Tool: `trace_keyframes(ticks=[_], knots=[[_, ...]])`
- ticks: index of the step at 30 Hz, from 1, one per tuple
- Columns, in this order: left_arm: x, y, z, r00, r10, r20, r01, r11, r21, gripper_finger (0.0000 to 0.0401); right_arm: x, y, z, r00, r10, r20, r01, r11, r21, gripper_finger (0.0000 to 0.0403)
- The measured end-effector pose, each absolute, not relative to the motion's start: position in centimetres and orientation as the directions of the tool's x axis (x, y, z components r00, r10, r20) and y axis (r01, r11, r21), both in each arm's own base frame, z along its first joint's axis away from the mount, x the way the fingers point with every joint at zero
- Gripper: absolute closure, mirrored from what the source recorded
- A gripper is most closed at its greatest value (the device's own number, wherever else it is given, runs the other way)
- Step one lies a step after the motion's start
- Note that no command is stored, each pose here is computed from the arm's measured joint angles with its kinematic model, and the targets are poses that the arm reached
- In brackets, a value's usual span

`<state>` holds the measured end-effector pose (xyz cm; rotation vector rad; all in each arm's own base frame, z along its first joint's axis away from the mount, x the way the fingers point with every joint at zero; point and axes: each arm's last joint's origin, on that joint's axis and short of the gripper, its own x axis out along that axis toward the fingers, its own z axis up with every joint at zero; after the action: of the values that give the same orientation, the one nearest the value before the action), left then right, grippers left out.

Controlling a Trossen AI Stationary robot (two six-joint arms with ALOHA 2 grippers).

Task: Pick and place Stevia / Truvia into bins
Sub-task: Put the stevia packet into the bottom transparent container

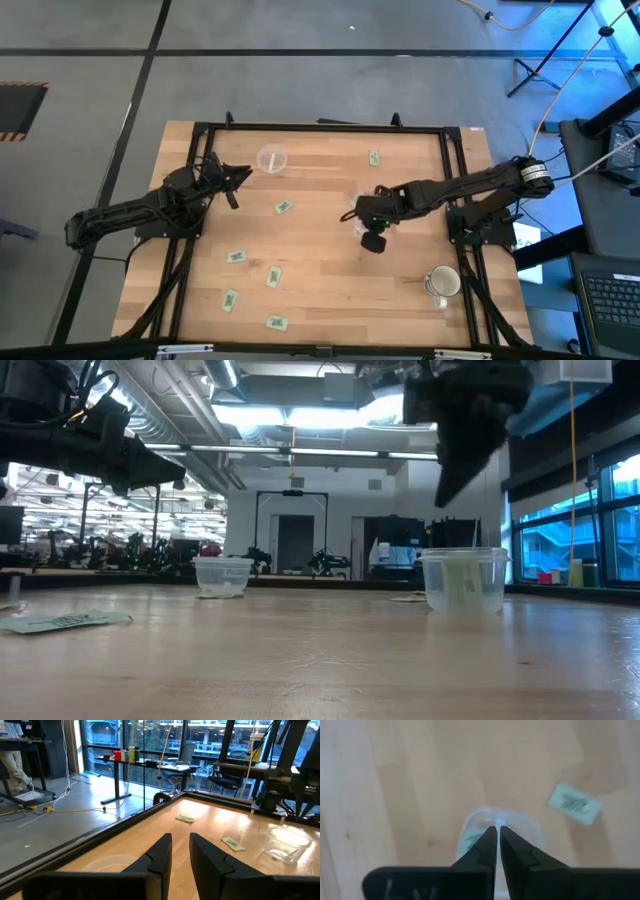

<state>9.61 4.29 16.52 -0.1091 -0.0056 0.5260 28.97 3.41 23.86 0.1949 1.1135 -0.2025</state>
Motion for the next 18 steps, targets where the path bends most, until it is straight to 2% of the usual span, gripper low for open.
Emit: trace_keyframes(ticks=[3, 7, 10, 13, 18], knots=[[9.6, 4.3, 16.5, 0.865, 0.502, -0.023, -0.501, 0.859, -0.105, 0.0338, 29.3, 2.6, 25.2, 0.438, -0.154, -0.886, 0.28, 0.96, -0.028, 0.0376], [9.6, 4.3, 16.4, 0.865, 0.502, -0.032, -0.502, 0.859, -0.104, 0.0338, 29.3, 1.4, 26.6, 0.408, -0.337, -0.848, 0.315, 0.924, -0.216, 0.0376], [9.6, 4.3, 16.4, 0.864, 0.501, -0.04, -0.503, 0.858, -0.103, 0.0338, 29.3, 0.3, 27.0, 0.391, -0.362, -0.846, 0.336, 0.912, -0.234, 0.0366], [9.6, 4.3, 16.3, 0.864, 0.501, -0.046, -0.503, 0.858, -0.102, 0.0338, 29.1, -1.0, 27.0, 0.356, -0.37, -0.858, 0.371, 0.899, -0.234, 0.0337], [9.6, 4.3, 16.3, 0.864, 0.501, -0.048, -0.503, 0.858, -0.102, 0.0338, 28.8, -3.1, 26.8, 0.324, -0.336, -0.884, 0.362, 0.908, -0.212, 0.0267]])
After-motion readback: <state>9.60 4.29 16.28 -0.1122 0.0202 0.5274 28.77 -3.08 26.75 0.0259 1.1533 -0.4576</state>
